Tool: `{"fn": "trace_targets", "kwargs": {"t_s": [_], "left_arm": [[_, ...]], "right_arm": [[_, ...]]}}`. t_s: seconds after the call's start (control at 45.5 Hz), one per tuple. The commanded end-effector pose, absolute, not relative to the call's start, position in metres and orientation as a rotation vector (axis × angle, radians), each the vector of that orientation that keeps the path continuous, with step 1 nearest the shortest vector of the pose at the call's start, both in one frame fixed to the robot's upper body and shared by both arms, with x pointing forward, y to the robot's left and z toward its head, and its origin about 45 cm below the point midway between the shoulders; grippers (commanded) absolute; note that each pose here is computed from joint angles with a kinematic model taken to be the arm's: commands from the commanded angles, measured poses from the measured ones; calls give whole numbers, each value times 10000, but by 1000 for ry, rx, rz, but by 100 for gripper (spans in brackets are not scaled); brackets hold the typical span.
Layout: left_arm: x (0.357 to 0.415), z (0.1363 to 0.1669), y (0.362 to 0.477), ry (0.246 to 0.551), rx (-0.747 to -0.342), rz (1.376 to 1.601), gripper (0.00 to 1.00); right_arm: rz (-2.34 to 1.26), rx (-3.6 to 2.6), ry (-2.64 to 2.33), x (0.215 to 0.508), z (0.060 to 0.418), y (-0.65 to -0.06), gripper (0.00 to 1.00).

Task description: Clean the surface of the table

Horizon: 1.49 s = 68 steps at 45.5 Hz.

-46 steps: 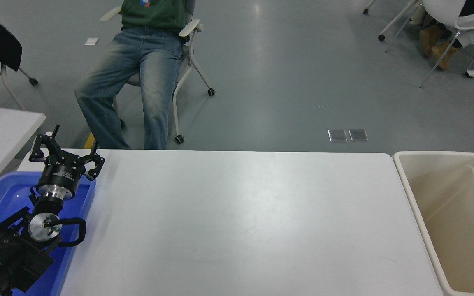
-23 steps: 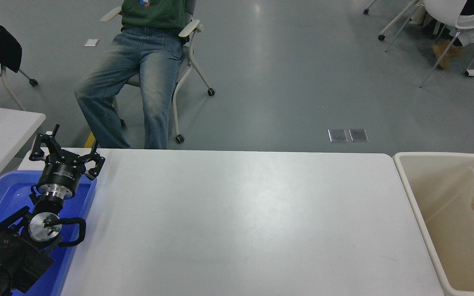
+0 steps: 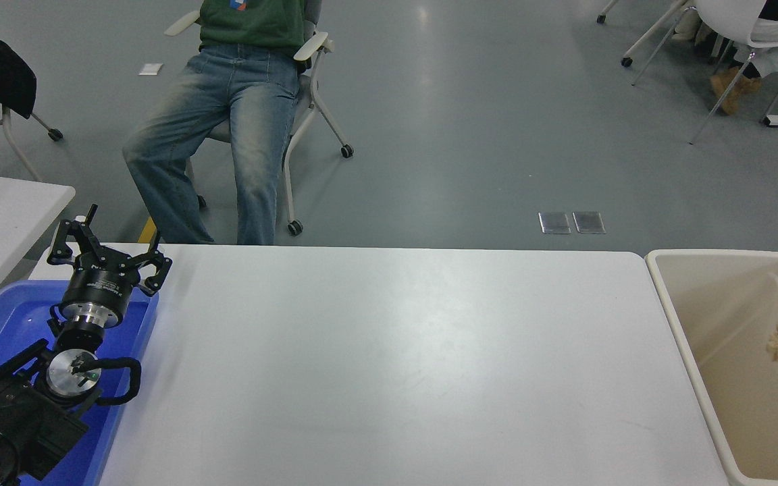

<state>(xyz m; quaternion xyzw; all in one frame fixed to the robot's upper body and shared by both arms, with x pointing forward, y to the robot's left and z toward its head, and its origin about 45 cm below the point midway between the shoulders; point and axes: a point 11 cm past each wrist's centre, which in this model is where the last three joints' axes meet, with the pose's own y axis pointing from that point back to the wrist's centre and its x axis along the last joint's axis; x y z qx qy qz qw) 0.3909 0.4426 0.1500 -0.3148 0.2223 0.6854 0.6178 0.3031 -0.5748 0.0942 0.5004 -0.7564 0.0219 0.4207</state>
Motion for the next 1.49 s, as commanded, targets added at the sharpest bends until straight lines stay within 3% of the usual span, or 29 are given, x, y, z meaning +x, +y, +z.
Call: {"fn": "trace_targets", "kwargs": {"t_s": [0.0, 0.264, 0.352, 0.945, 1.473], "left_arm": [[3909, 1501, 4428, 511, -725, 1578, 100], [3909, 1501, 4428, 511, -725, 1578, 100], [3909, 1501, 4428, 511, -725, 1578, 100], [3909, 1501, 4428, 511, -725, 1578, 100], [3909, 1501, 4428, 511, -725, 1578, 100]], "right_arm": [[92, 1189, -1887, 3061, 855, -5621, 0], [98, 1175, -1909, 3079, 875, -5620, 1], [104, 1152, -1936, 3079, 918, -5662, 100], [95, 1138, -1998, 3126, 1065, -5776, 100], [51, 1356, -2413, 3963, 2064, -5736, 100]]}}
